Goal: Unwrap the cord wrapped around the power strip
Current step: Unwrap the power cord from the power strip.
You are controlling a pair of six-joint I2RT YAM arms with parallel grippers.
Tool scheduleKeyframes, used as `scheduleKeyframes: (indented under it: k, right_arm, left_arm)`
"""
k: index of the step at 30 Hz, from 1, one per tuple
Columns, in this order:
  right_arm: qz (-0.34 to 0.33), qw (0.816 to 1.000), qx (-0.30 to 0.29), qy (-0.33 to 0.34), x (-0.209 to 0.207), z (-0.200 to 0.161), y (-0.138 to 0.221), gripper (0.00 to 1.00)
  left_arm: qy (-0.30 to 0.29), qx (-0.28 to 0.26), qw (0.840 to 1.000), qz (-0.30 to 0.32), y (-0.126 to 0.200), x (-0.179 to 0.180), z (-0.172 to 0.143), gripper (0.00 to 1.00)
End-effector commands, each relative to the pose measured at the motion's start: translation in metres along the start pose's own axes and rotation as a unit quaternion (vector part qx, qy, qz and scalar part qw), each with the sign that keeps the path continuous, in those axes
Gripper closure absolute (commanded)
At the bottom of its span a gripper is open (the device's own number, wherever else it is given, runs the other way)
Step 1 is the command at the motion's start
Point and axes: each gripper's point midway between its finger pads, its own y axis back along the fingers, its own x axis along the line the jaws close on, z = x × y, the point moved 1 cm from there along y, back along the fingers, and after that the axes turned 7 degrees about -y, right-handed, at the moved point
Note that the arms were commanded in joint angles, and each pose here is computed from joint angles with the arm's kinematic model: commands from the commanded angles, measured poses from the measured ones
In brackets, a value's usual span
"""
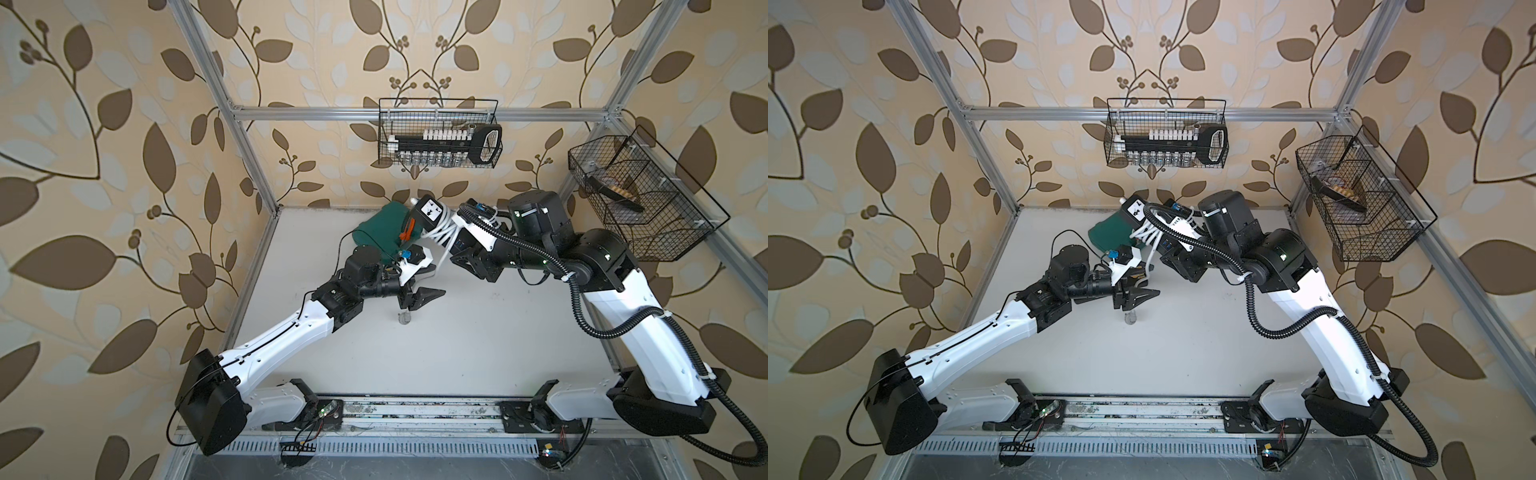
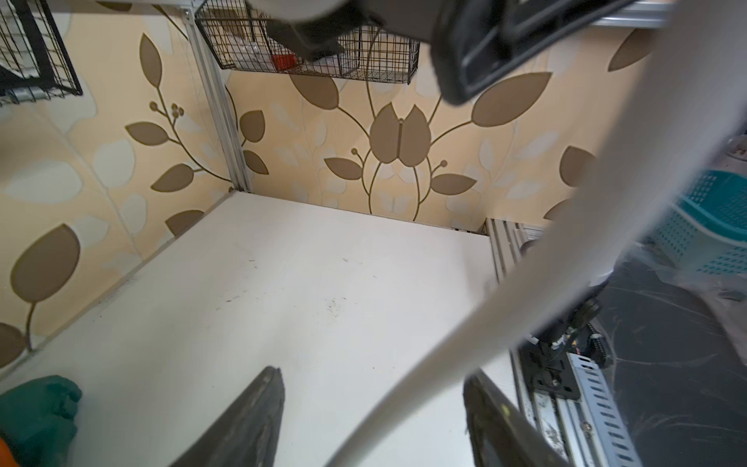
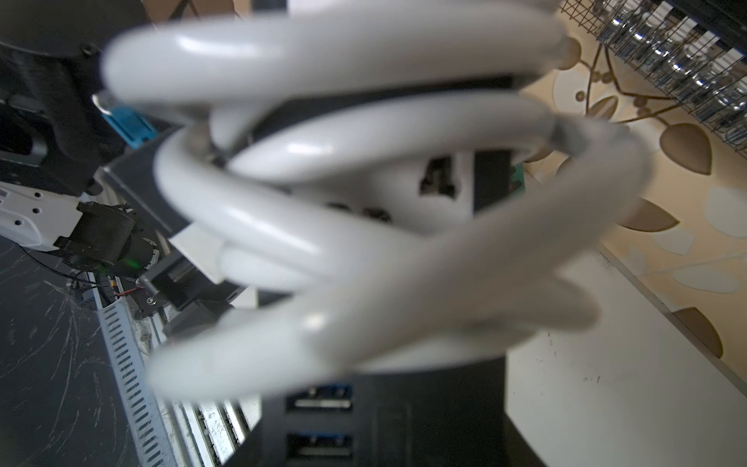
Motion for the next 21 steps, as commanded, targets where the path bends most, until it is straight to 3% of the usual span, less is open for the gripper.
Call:
scheduleKeyframes:
  k: [1, 5, 8, 13, 21]
  right_arm:
    - [0.018, 0.998, -0.057, -0.006, 0.006, 0.029, 0.013, 1.0]
    - [0.01, 0.998, -0.056, -0.009, 0.002, 0.029, 0.012, 1.0]
    - [-0.005, 0.999, -0.052, -0.014, -0.006, 0.027, 0.012, 1.0]
    - [-0.037, 0.998, -0.036, -0.027, -0.022, 0.015, 0.008, 1.0]
    - [-0.067, 0.995, 0.065, -0.017, -0.036, -0.048, -0.025, 1.0]
  left_arm:
    - [-0.034, -0.04, 0.999, 0.016, -0.005, 0.008, 0.019, 0.41]
    - [-0.041, -0.032, 0.999, 0.001, -0.008, 0.005, 0.017, 0.76]
    - [-0.054, -0.024, 0.998, -0.003, -0.003, 0.001, 0.019, 0.9]
    - [-0.079, -0.007, 0.997, -0.001, 0.013, -0.007, 0.026, 1.0]
    - [-0.108, 0.031, 0.993, 0.021, 0.042, -0.01, 0.054, 1.0]
